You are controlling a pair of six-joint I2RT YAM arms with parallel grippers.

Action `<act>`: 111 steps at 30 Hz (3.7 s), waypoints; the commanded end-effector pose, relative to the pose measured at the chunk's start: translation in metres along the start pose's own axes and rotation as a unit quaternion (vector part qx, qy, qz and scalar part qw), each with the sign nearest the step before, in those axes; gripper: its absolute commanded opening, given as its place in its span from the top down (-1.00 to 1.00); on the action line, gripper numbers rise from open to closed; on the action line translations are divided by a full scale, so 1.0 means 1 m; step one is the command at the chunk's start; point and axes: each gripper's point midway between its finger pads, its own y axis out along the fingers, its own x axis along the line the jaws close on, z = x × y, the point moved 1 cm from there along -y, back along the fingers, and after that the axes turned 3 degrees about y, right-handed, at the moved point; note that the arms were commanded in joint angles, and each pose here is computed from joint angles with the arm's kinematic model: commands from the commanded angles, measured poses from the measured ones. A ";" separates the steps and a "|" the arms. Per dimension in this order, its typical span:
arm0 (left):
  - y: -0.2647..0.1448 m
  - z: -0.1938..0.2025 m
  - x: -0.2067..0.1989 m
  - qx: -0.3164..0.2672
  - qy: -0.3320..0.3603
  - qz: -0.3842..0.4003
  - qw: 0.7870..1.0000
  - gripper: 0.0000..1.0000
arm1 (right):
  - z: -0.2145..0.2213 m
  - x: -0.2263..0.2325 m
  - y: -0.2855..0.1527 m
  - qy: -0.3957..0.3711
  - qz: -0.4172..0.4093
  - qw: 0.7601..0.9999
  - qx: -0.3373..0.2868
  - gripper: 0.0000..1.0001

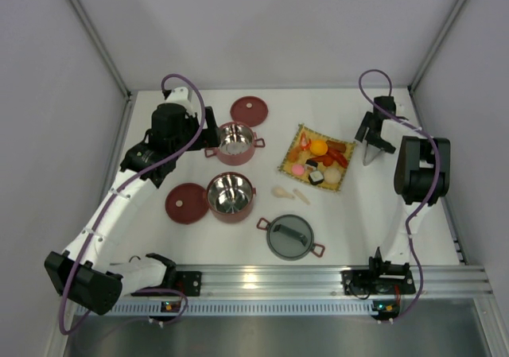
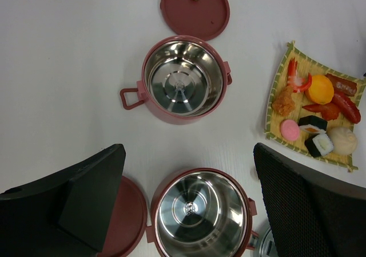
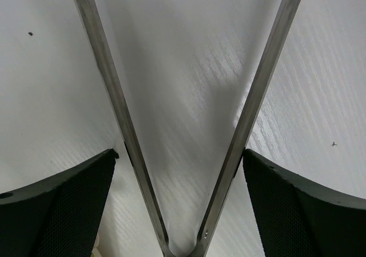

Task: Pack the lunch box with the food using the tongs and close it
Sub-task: Pick up the clamp at the center of the board, then pick up the fake food from the plate.

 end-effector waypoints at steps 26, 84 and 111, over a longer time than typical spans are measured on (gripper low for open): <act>-0.008 -0.016 -0.009 -0.023 -0.003 0.022 0.999 -0.98 | -0.029 -0.017 -0.085 -0.005 -0.001 0.999 -0.054 0.03; 0.003 -0.009 -0.003 -0.010 0.001 0.001 1.000 -0.98 | 0.143 0.117 -0.309 -0.186 -0.292 0.937 -0.046 0.13; 0.005 -0.007 -0.004 -0.007 0.000 0.003 1.000 -0.98 | 0.180 0.131 -0.276 -0.182 -0.247 0.951 -0.019 0.09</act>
